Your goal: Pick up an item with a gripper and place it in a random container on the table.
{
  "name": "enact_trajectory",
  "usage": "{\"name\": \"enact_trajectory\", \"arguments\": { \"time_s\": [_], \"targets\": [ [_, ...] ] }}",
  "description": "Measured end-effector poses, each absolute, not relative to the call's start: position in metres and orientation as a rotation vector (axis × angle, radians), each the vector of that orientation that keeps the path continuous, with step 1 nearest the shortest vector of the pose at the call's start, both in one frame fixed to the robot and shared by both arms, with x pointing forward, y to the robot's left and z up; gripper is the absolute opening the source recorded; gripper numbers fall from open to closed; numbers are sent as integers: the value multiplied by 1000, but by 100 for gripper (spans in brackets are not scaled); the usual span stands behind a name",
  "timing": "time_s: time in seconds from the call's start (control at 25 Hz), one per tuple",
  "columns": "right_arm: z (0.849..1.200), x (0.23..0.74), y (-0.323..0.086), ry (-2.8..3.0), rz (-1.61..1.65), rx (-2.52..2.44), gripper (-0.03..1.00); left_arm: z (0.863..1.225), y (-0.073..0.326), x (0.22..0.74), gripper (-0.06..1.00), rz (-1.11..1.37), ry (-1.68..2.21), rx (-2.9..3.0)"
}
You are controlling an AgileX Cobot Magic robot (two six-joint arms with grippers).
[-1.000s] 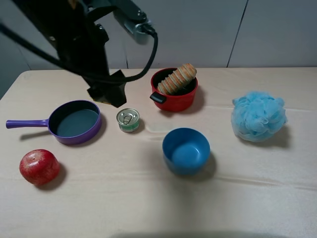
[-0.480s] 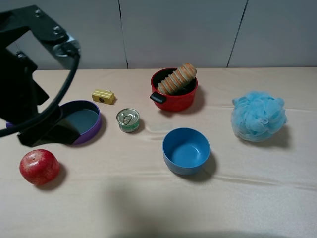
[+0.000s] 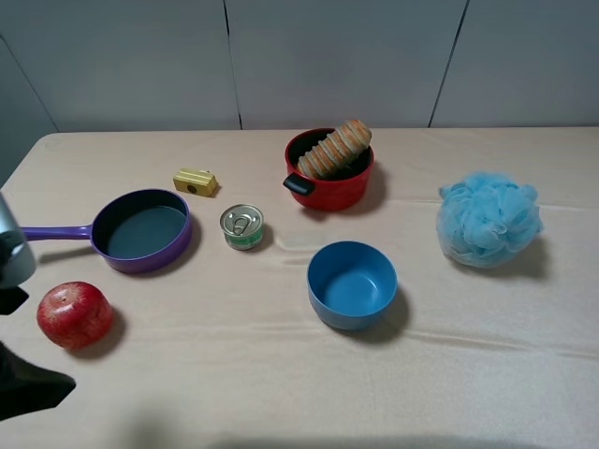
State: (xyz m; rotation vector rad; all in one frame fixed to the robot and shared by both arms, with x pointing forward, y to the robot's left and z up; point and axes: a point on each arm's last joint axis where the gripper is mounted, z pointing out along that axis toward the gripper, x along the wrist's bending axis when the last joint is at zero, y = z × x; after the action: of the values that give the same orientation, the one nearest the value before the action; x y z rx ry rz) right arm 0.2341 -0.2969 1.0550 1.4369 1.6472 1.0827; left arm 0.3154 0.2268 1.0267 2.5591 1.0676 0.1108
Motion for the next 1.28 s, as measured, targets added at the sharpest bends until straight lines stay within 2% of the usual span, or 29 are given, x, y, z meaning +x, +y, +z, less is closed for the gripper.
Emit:
{"name": "enact_trajectory", "arguments": {
  "time_s": [0.2, 0.48, 0.76, 1.28],
  "targets": [
    [1055, 234, -297, 1647, 1083, 1437, 69, 1032, 241, 300, 99, 163, 1057, 2475],
    [1055, 234, -297, 1647, 1083, 1437, 69, 1034, 265, 286, 99, 216, 1265, 2388],
    [1055, 234, -297, 1647, 1083, 1437, 69, 1042, 283, 267, 99, 423, 1424, 2128],
    [1055, 234, -297, 1647, 1083, 1437, 69, 1045, 287, 232, 99, 668, 1454, 1856]
  ]
}}
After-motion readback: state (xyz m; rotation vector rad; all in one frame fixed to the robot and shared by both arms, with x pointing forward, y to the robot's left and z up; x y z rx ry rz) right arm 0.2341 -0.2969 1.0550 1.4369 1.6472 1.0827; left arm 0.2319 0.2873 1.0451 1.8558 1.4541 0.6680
